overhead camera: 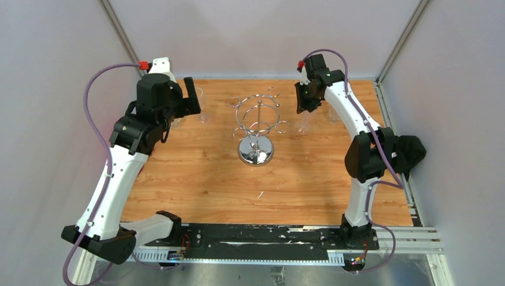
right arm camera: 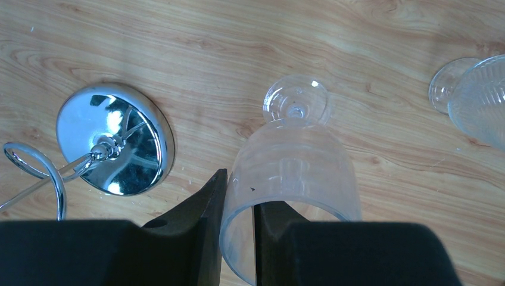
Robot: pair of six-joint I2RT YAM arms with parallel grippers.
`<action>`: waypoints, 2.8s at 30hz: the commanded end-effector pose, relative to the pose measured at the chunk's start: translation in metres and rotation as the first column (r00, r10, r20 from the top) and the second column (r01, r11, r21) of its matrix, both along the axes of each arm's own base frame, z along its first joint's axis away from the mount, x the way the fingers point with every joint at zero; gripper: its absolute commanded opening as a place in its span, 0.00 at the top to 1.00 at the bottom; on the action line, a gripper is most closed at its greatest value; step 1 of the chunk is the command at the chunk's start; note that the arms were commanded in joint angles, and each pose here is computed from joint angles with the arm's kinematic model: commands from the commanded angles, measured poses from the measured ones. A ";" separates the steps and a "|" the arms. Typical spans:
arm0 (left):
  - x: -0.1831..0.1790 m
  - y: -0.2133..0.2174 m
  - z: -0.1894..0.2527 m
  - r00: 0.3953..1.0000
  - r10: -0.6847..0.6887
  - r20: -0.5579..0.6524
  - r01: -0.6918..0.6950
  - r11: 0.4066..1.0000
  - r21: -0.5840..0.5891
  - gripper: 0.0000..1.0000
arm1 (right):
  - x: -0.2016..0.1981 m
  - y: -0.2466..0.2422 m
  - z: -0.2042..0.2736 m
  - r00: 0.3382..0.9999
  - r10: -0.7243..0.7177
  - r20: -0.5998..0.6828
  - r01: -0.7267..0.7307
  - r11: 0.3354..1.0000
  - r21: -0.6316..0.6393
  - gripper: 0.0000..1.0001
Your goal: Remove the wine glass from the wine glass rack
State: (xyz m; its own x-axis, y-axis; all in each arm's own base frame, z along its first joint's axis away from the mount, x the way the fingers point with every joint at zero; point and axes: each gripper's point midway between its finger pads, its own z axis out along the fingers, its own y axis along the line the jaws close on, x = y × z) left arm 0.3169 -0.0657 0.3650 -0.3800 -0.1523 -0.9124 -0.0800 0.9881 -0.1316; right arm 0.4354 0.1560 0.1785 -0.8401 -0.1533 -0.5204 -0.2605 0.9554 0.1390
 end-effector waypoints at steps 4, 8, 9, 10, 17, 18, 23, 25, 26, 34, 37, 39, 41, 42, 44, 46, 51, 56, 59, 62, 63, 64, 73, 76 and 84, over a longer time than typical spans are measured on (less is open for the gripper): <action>0.006 0.001 0.000 1.000 0.008 0.013 -0.008 1.000 0.004 0.00 | 0.002 -0.005 -0.017 0.999 0.002 -0.038 -0.001 1.000 0.004 1.00; 0.007 0.000 -0.001 1.000 0.004 0.009 -0.004 1.000 0.003 0.00 | 0.002 -0.005 -0.024 0.999 0.000 -0.053 0.000 1.000 0.008 1.00; 0.007 0.000 -0.001 1.000 0.004 0.010 -0.004 1.000 0.003 0.00 | 0.001 -0.004 -0.026 0.998 0.001 -0.058 -0.001 1.000 0.009 1.00; 0.007 -0.001 -0.001 1.000 0.004 0.009 -0.004 1.000 0.003 0.00 | 0.001 -0.004 -0.027 0.998 0.004 -0.061 -0.003 1.000 0.009 1.00; 0.008 0.000 -0.002 1.000 0.004 0.008 -0.004 1.000 0.008 0.00 | 0.001 -0.003 -0.033 0.997 0.003 -0.076 -0.002 1.000 0.011 1.00; 0.008 -0.001 -0.003 1.000 0.003 0.006 -0.003 1.000 0.009 0.00 | 0.000 -0.003 -0.033 0.997 0.005 -0.079 -0.004 1.000 0.013 1.00; 0.009 -0.002 -0.003 1.000 0.000 0.005 0.000 1.000 0.006 0.00 | -0.003 -0.003 -0.033 0.996 0.004 -0.085 -0.003 1.000 0.017 1.00; 0.009 -0.002 -0.003 1.000 0.000 0.005 0.000 1.000 0.006 0.00 | -0.005 -0.003 -0.031 0.996 0.002 -0.087 -0.001 1.000 0.017 0.98; 0.009 -0.002 -0.003 1.000 -0.001 0.004 0.001 1.000 0.006 0.00 | -0.006 -0.004 -0.029 0.996 0.002 -0.085 0.000 1.000 0.017 0.93; 0.009 -0.005 -0.002 1.000 -0.017 0.003 0.017 1.000 -0.001 0.00 | -0.010 -0.005 -0.012 0.998 -0.004 -0.055 0.005 1.000 0.018 0.41; 0.008 -0.005 -0.002 1.000 -0.017 0.005 0.017 1.000 -0.002 0.00 | -0.010 -0.007 -0.003 0.999 -0.006 -0.036 0.007 1.000 0.017 0.22; 0.008 -0.004 -0.002 1.000 -0.016 0.005 0.016 1.000 0.000 0.00 | -0.011 -0.007 0.004 1.000 -0.005 -0.021 0.006 1.000 0.020 0.17; 0.008 -0.004 -0.002 1.000 -0.016 0.005 0.016 1.000 0.000 0.00 | -0.013 -0.007 0.011 1.000 -0.004 -0.006 0.004 1.000 0.026 0.15; 0.008 -0.004 -0.002 1.000 -0.016 0.005 0.016 1.000 -0.001 0.00 | -0.014 -0.007 0.015 1.000 -0.002 0.001 0.002 1.000 0.031 0.14; 0.008 -0.004 -0.003 1.000 -0.016 0.003 0.016 1.000 -0.001 0.00 | -0.016 -0.005 0.023 1.000 0.004 0.018 -0.005 0.999 0.042 0.13; 0.008 -0.005 -0.004 1.000 -0.017 0.000 0.017 1.000 -0.001 0.00 | -0.018 -0.003 0.032 0.999 0.008 0.035 -0.010 0.999 0.046 0.13; 0.008 -0.006 -0.004 1.000 -0.020 0.000 0.020 1.000 -0.006 0.00 | -0.025 0.000 0.059 0.995 0.017 0.094 -0.023 0.998 0.063 0.13; 0.008 -0.008 -0.004 1.000 -0.026 0.000 0.026 1.000 -0.012 0.00 | -0.034 0.001 0.088 0.986 0.015 0.167 -0.026 0.997 0.067 0.13; 0.008 -0.008 -0.004 1.000 -0.030 -0.001 0.030 0.999 -0.016 0.00 | -0.039 -0.002 0.103 0.979 -0.001 0.204 -0.013 0.998 0.065 0.12; 0.007 -0.009 -0.002 0.999 -0.034 0.008 0.034 0.999 -0.018 0.00 | -0.048 -0.008 0.119 0.970 -0.027 0.241 0.012 0.998 0.062 0.11; 0.006 -0.009 -0.001 0.999 -0.035 0.012 0.036 0.999 -0.020 0.00 | -0.051 -0.010 0.125 0.966 -0.035 0.256 0.020 0.998 0.062 0.10; 0.006 -0.009 0.000 0.999 -0.038 0.019 0.038 0.999 -0.023 0.00 | -0.055 -0.013 0.132 0.960 -0.044 0.277 0.027 0.998 0.064 0.09; 0.001 -0.013 0.010 0.996 -0.064 0.068 0.068 0.996 -0.051 0.00 | -0.085 -0.052 0.162 0.878 -0.149 0.455 0.146 0.988 0.044 0.06; -0.001 -0.013 0.012 0.995 -0.068 0.076 0.072 0.996 -0.058 0.00 | -0.094 -0.060 0.164 0.864 -0.160 0.478 0.160 0.986 0.040 0.05; -0.002 -0.014 0.016 0.994 -0.075 0.084 0.080 0.995 -0.066 0.00 | -0.106 -0.064 0.166 0.854 -0.156 0.496 0.154 0.987 0.046 0.04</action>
State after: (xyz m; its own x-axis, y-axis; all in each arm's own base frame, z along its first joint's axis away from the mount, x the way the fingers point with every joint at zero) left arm 0.3163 -0.0796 0.3725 -0.3442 -0.1737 -0.9227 -0.0019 0.9829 -0.1843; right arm 0.3333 0.0937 0.3390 -0.5100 -0.0385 -0.8593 -0.1517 0.9874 0.0457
